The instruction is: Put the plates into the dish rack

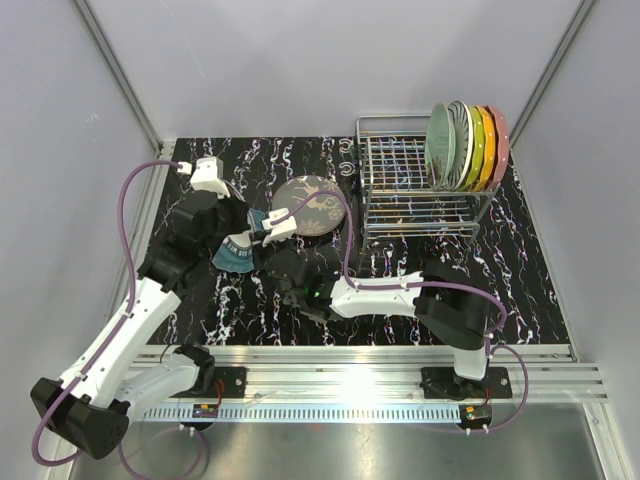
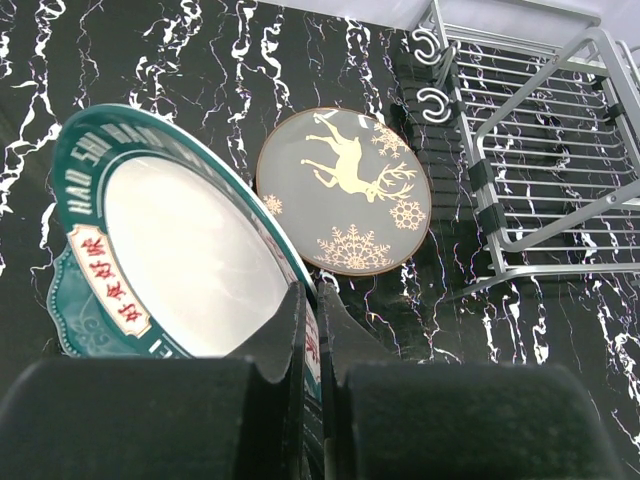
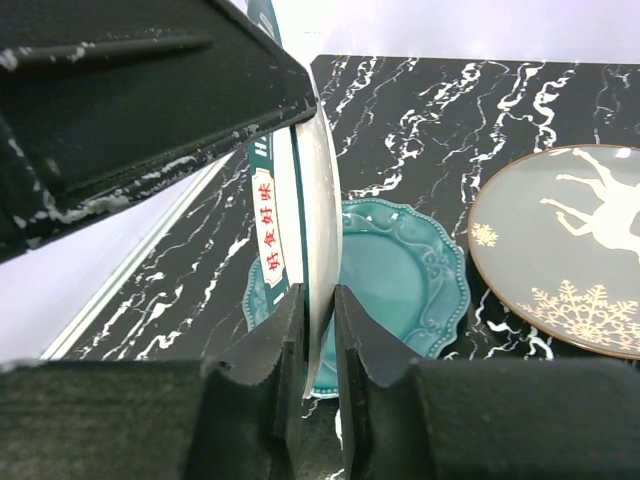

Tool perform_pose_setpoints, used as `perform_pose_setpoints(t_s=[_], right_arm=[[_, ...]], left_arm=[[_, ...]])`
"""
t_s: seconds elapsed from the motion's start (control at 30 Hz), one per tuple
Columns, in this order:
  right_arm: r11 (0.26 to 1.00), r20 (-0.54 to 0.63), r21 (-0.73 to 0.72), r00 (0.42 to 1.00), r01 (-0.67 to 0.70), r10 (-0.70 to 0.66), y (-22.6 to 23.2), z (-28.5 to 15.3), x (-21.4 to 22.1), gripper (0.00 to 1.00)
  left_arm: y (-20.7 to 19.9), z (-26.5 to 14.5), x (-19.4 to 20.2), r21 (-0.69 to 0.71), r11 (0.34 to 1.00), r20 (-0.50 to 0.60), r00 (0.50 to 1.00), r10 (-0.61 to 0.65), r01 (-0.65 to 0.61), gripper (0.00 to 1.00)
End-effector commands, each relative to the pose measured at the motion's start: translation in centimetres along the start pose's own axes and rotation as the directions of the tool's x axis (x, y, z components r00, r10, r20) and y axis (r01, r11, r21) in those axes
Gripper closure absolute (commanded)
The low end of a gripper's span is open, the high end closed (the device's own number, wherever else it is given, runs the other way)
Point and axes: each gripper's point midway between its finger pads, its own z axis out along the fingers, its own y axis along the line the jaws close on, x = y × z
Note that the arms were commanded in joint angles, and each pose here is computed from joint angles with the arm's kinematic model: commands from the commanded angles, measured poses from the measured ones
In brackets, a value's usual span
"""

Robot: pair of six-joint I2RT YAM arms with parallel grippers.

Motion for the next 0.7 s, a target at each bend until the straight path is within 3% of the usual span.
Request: perform_pose_setpoints(t_s=[0.0,0.07,0.1,0.17,0.23,0.67], right_arm=[[0.998,0.081,0.053,0.996,-0.028,0.024,-0.9,0.3,-2.3,0.90],[0.997,0.078,0.070,0.997,-0.024,0.019,-1.3,0.2,-2.5,0.94],[0.997,0.078,0.075,0.997,-0.025,0.019,-1.4,0.1,-2.6,0.96],[0.996,0.075,0.091,0.997,-0.019,0.012,-1.8,-0.1,-2.6,1.00],[0.995,0.078,0.102,0.997,-0.020,0.012,-2.1,-0.2,-2.9,1.00],[0.985,0.040,0.169,0.998,0.036,-0.044,-3.6,-0.8,-2.5,1.00]], left_arm=[[-0.8,0.0,-2.3,0.030,1.000,0.072,0.997,-0.011,0.009,1.00],[-0.8,0.1,-2.3,0.030,1.000,0.067,0.998,-0.003,0.001,0.98],[-0.9,0.1,-2.2,0.032,0.999,0.065,0.998,-0.001,-0.001,0.89],[-0.9,0.2,-2.2,0.035,0.999,0.064,0.998,0.008,-0.010,0.85],[-0.9,0.3,-2.2,0.034,0.999,0.063,0.998,0.014,-0.017,0.74],[-0.4,0.2,-2.4,0.006,0.999,0.068,0.997,0.037,-0.037,0.54]])
